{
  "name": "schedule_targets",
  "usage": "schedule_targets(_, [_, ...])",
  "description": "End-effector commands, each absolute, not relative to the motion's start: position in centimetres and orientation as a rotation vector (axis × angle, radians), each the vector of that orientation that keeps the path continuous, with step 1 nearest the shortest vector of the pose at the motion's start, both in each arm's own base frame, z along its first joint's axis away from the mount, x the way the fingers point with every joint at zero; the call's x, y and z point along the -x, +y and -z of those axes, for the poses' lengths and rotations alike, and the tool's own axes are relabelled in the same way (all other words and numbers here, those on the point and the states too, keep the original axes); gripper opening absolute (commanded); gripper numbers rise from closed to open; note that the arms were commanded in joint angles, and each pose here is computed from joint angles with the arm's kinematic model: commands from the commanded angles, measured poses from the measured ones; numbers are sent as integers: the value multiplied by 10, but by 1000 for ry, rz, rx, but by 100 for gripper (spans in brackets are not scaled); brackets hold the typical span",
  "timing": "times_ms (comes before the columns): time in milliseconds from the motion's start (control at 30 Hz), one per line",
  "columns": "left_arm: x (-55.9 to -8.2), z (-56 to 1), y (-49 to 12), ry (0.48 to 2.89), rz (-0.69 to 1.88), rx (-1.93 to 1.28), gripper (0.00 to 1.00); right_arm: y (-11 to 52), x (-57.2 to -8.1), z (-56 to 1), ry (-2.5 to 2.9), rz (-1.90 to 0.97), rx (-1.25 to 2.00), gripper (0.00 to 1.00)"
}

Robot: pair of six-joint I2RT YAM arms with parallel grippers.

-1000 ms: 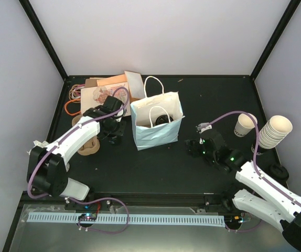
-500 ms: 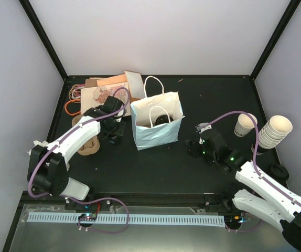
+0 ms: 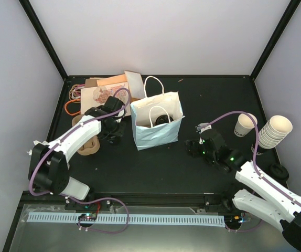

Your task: Pack the takeout coffee

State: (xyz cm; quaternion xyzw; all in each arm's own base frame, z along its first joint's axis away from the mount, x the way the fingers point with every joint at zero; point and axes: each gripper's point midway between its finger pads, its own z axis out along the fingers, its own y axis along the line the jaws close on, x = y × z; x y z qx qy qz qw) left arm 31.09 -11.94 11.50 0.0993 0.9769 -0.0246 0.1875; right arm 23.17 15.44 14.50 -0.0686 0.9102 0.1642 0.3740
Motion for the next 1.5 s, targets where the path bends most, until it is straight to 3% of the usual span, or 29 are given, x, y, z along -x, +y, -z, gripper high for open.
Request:
schedule_targets(0, [-315, -140, -113, 2710, 38, -272, 2, 155, -236, -148, 2300, -428, 171, 78])
schedule_targets(433, [-309, -156, -112, 2696, 24, -281, 2, 158, -236, -147, 2304, -439, 181, 78])
schedule_targets(900, [-303, -136, -111, 2747, 9, -291, 2, 158, -235, -144, 2308, -444, 182, 79])
schedule_targets(1467, [-278, -214, -113, 2667, -13, -337, 2, 160, -236, -142, 2312, -447, 186, 79])
